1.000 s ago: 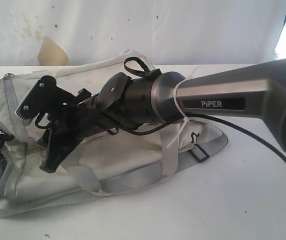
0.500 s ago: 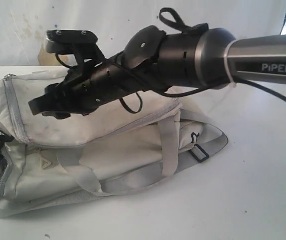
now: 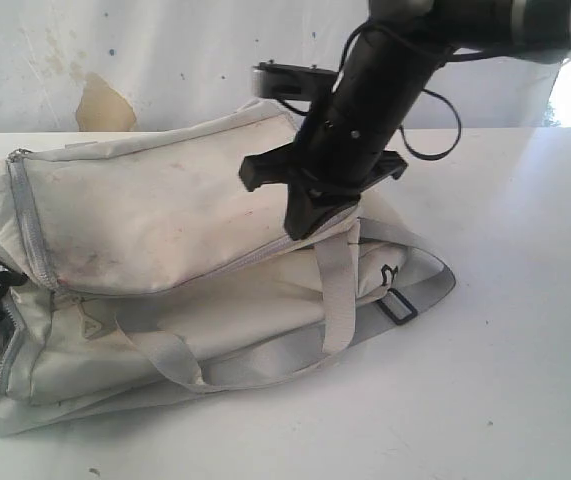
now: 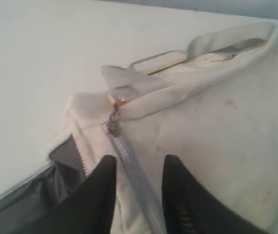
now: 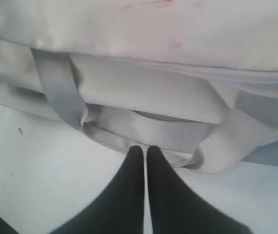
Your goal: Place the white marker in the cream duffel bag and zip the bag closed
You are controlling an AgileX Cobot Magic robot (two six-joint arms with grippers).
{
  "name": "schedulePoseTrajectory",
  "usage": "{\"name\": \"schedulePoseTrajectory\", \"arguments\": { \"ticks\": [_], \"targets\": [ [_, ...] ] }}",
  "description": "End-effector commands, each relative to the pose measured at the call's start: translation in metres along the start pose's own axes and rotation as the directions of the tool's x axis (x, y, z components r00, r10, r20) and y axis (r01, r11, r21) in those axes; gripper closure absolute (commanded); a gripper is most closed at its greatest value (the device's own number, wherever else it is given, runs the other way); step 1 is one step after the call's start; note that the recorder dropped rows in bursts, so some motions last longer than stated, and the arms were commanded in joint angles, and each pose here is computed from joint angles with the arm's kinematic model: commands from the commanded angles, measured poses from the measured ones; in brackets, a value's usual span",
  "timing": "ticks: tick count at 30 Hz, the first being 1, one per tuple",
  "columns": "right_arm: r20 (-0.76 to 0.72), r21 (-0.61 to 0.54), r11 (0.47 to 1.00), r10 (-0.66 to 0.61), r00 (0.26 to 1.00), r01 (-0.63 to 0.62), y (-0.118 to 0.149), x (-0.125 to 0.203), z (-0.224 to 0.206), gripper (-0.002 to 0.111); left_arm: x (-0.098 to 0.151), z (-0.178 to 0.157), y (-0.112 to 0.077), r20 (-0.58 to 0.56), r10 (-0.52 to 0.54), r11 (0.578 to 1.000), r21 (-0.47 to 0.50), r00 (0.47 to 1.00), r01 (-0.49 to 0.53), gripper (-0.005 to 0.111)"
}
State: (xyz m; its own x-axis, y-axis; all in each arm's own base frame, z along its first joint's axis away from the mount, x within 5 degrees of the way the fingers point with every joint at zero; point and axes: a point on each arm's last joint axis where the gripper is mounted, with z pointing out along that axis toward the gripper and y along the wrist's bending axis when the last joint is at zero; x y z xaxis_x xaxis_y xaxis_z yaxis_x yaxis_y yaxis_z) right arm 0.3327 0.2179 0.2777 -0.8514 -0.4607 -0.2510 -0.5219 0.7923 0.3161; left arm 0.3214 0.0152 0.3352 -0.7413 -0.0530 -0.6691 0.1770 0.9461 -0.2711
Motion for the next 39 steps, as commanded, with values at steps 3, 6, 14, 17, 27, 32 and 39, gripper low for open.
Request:
{"name": "schedulePoseTrajectory", "arguments": {
  "ticks": [3,6,14,17,27,32,39],
  "targets": [
    [0.048,0.138,0.973,0.178,0.983,-0.183,-0.059,0.006,-0.033,0.108,0.012,-0.004,0.007,-0.138,-0.074,0.985,-0.166,0.988,0.051,0.107],
    [0.038,0.200,0.956,0.210,0.977,-0.213,-0.078,0.012,-0.034,0.108,0.014,-0.004,0.007,-0.151,-0.088,0.984,-0.164,0.985,0.063,0.107],
    [0.020,0.263,0.912,0.322,0.947,-0.315,-0.117,0.036,-0.037,0.108,0.020,-0.004,0.012,-0.202,-0.114,0.959,-0.280,0.973,0.055,0.107],
    [0.028,0.288,0.896,0.345,0.938,-0.338,-0.128,0.046,-0.044,0.108,0.023,0.000,0.008,-0.219,-0.103,0.957,-0.289,0.970,0.036,0.107],
    [0.093,0.334,0.850,0.401,0.911,-0.408,-0.152,0.077,-0.059,0.108,0.035,0.010,0.006,-0.248,-0.077,0.957,-0.289,0.966,0.002,0.107],
    [0.078,0.343,0.847,0.406,0.911,-0.407,-0.156,0.093,-0.059,0.108,0.034,0.011,0.004,-0.246,-0.063,0.957,-0.288,0.967,-0.011,0.107],
    [0.116,0.359,0.852,0.365,0.924,-0.382,-0.149,0.108,-0.061,0.108,0.038,0.015,0.002,-0.251,-0.062,0.961,-0.276,0.966,-0.010,0.107]
  ]
}}
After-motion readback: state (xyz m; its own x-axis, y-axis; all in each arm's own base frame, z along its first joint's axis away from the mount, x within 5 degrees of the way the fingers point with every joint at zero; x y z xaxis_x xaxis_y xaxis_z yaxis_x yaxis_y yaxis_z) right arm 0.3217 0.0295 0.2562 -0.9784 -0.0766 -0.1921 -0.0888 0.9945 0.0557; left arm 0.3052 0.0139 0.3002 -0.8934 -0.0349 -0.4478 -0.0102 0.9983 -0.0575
